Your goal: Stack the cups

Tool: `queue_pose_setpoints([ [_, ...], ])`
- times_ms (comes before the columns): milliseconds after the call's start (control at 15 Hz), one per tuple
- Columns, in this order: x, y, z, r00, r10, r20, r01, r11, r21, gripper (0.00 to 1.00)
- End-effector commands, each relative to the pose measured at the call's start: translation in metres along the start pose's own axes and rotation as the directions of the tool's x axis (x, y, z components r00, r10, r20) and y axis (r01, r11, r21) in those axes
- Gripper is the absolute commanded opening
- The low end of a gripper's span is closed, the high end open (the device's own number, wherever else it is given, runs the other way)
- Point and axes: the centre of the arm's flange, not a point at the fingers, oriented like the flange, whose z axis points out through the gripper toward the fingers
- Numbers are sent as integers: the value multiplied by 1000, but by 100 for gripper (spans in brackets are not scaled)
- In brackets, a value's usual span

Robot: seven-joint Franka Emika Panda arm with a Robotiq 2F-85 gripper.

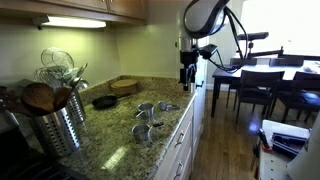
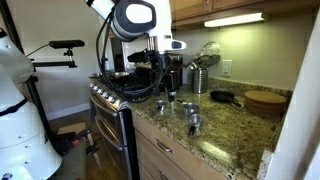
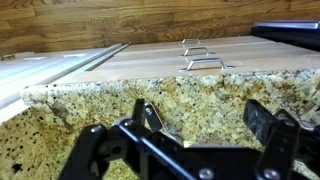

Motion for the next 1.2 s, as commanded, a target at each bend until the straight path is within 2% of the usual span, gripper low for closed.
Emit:
queue_pose_setpoints([
  [0, 12, -1, 19, 998, -51, -21, 51, 999, 8, 100],
  [600, 37, 17, 64, 981, -185, -55, 183, 982, -35, 100],
  [1133, 71, 50, 109, 987, -156, -47, 154, 987, -38, 100],
])
